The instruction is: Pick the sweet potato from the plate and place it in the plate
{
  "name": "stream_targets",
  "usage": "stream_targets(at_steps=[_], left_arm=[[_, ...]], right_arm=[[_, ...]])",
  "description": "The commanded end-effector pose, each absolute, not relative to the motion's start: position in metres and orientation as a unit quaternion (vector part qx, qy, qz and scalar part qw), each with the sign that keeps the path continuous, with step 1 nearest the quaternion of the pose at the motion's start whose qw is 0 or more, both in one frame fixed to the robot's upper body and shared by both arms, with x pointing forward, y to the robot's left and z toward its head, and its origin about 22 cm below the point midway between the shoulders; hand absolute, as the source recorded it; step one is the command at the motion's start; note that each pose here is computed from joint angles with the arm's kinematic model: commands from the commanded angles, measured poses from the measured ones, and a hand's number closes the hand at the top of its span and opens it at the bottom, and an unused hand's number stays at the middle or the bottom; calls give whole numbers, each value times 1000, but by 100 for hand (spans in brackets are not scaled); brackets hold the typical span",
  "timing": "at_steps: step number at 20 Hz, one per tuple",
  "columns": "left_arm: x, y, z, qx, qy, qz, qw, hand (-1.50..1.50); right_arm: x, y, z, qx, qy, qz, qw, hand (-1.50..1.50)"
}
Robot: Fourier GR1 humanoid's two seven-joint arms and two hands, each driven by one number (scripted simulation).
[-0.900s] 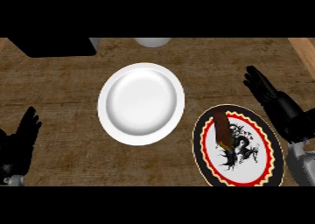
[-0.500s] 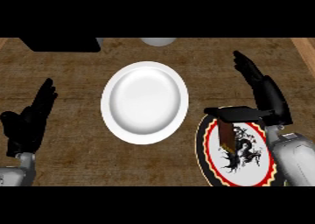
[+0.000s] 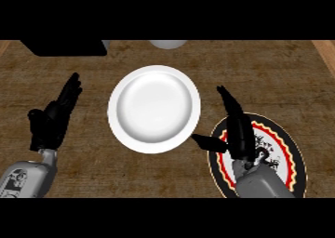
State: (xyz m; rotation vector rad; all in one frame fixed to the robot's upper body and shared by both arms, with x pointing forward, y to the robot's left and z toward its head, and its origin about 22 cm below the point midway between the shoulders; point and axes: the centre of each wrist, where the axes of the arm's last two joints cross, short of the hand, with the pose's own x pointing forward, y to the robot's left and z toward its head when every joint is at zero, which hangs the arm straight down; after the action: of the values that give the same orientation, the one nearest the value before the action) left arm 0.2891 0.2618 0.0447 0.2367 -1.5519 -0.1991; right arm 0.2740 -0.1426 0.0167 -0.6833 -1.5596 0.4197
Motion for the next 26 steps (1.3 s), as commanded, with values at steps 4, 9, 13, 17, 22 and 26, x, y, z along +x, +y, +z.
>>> stream_targets(at_steps=[4, 9, 13, 17, 22, 26], left_arm=[[299, 248, 45, 102, -696, -89, 705, 0], [299, 264, 44, 104, -695, -87, 706, 0], [301, 258, 49, 104, -700, -98, 699, 0], [290, 262, 37, 96, -697, -99, 704, 0], [290, 272, 41, 104, -699, -96, 701, 0], [305, 271, 47, 103, -701, -95, 700, 0]], right_arm=[[257, -115, 42, -417, -682, 206, 564, -150], [244, -133, 103, -476, -609, 244, 586, -150], [240, -126, 104, -483, -497, 332, 640, -150], [239, -128, 147, -469, -457, 340, 675, -150], [249, -139, 156, -463, -406, 351, 705, -150], [258, -139, 135, -446, -394, 357, 720, -150]])
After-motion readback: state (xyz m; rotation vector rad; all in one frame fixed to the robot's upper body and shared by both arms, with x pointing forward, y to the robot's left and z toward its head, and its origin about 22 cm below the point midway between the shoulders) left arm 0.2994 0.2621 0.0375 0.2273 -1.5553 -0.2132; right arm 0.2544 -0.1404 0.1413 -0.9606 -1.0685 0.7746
